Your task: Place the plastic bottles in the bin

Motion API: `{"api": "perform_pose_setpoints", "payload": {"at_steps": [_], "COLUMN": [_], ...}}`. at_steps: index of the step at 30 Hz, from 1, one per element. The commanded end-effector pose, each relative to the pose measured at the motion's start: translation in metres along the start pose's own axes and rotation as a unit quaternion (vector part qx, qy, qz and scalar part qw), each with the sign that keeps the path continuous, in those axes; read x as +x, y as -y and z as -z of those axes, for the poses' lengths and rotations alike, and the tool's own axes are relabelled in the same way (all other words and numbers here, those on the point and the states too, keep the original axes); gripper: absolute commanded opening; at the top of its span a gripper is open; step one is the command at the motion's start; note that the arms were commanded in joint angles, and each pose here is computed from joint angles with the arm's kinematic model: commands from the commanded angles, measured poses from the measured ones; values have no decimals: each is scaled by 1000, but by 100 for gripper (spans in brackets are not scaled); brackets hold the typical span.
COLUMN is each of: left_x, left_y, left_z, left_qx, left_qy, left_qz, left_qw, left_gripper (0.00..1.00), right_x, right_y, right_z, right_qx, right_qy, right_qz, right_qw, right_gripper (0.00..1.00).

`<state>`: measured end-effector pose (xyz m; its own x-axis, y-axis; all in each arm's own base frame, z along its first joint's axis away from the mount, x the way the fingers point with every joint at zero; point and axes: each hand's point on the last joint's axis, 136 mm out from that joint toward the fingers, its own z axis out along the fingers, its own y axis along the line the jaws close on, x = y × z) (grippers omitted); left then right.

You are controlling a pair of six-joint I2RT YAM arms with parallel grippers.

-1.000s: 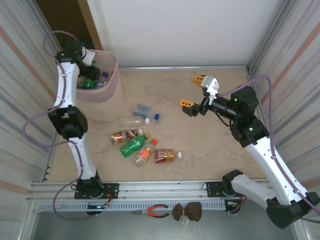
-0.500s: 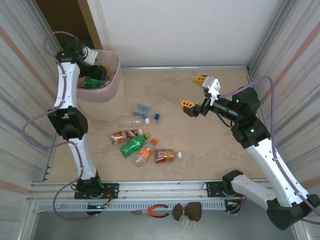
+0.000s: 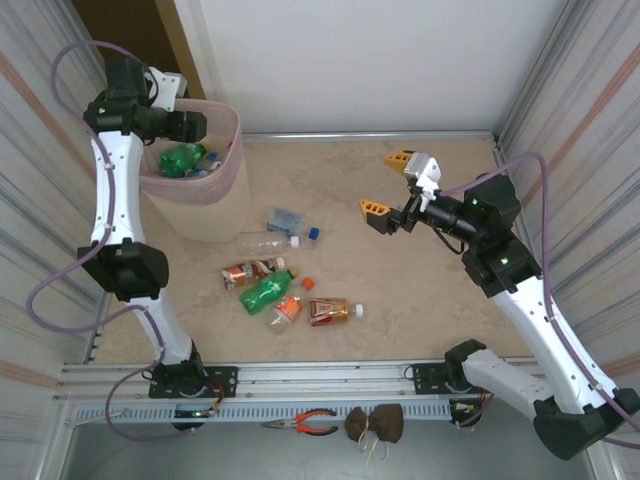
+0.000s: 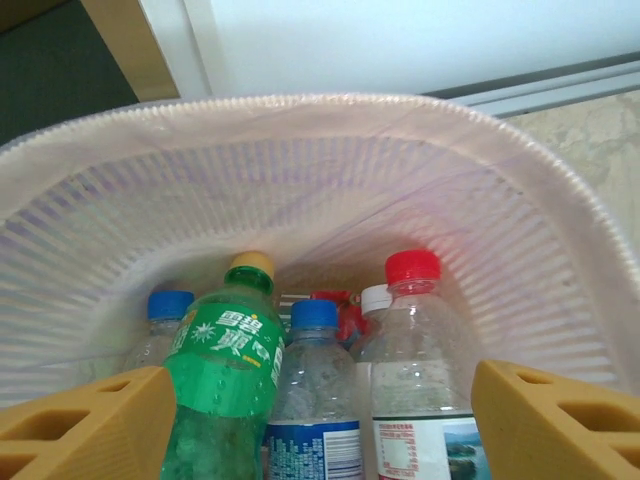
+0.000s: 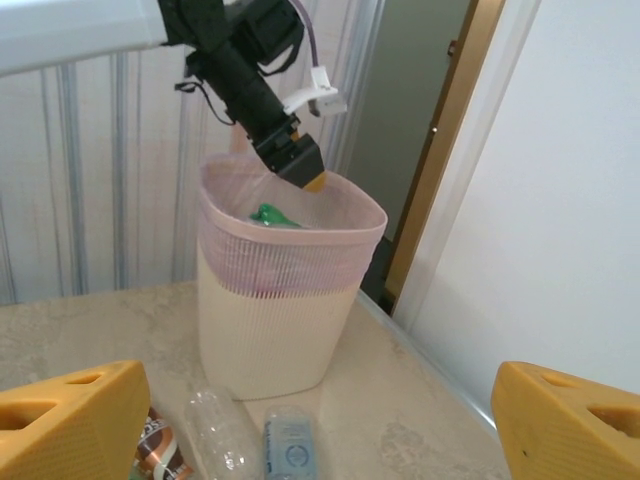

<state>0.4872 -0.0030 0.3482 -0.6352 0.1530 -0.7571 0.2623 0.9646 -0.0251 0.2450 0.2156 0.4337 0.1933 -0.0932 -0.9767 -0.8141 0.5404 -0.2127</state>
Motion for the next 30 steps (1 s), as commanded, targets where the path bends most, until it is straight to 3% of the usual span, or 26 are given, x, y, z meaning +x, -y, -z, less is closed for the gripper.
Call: {"api": "perform_pose_setpoints", "payload": {"at_steps": [1, 7, 15, 30], "left_x": [-11, -13, 0, 53], "left_y": [13, 28, 58, 99], "left_z": [21, 43, 74, 93], "left_qx": [18, 41, 89, 167], "left_qy": [31, 51, 80, 98], "left_qz": [4, 10, 25, 71], "left_qw": [999, 998, 992, 979], "left_gripper": [77, 75, 75, 75], "right_x": [-3, 29, 92, 245], "right_y": [1, 11, 10, -17], "right_z": [-5, -28, -69, -127], "right_qx": [-6, -11, -67, -163], "right_qy": [5, -41, -108, -237], "right_qz": [12, -7, -25, 3], "right_qw": [1000, 999, 992, 958], "right_gripper": [87, 86, 82, 73]}}
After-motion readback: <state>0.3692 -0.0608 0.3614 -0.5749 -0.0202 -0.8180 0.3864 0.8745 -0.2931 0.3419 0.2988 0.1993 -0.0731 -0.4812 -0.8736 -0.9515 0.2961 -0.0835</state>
